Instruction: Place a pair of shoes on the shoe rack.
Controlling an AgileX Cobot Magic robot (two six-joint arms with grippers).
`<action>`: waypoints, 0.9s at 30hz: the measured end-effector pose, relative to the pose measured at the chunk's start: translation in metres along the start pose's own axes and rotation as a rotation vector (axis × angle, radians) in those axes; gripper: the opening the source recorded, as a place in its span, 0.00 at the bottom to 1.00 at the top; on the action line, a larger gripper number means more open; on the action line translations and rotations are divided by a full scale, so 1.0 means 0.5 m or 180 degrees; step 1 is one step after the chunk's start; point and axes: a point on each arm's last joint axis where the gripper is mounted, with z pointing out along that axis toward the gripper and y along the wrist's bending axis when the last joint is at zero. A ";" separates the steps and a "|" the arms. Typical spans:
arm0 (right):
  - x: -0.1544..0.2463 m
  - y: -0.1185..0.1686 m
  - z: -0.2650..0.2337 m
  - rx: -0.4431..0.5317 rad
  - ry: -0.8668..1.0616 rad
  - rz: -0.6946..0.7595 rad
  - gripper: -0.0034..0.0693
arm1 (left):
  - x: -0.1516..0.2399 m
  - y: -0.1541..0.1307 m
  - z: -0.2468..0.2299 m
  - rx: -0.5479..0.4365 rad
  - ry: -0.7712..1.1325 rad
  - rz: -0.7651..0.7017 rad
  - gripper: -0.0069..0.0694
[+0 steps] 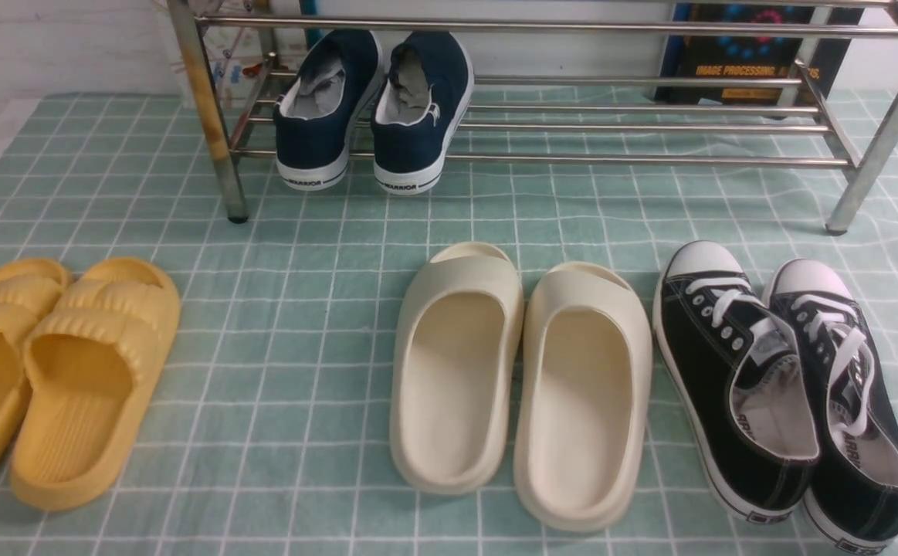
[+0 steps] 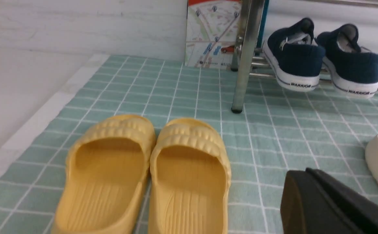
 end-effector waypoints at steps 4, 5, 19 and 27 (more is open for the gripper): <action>0.000 0.000 0.000 0.0000 0.0000 0.0000 0.39 | 0.034 0.003 0.008 -0.0023 0.0207 -0.0109 0.07; 0.000 0.000 0.000 0.0000 0.0000 0.0000 0.39 | 0.054 0.006 0.013 -0.0040 0.0304 -0.0215 0.07; 0.000 0.000 0.000 0.0000 0.0000 0.0000 0.39 | 0.094 0.010 0.017 -0.0098 0.0605 -0.0356 0.07; 0.000 0.000 0.000 0.0000 0.0000 0.0000 0.39 | 0.094 0.010 0.017 -0.0095 0.0608 -0.0367 0.07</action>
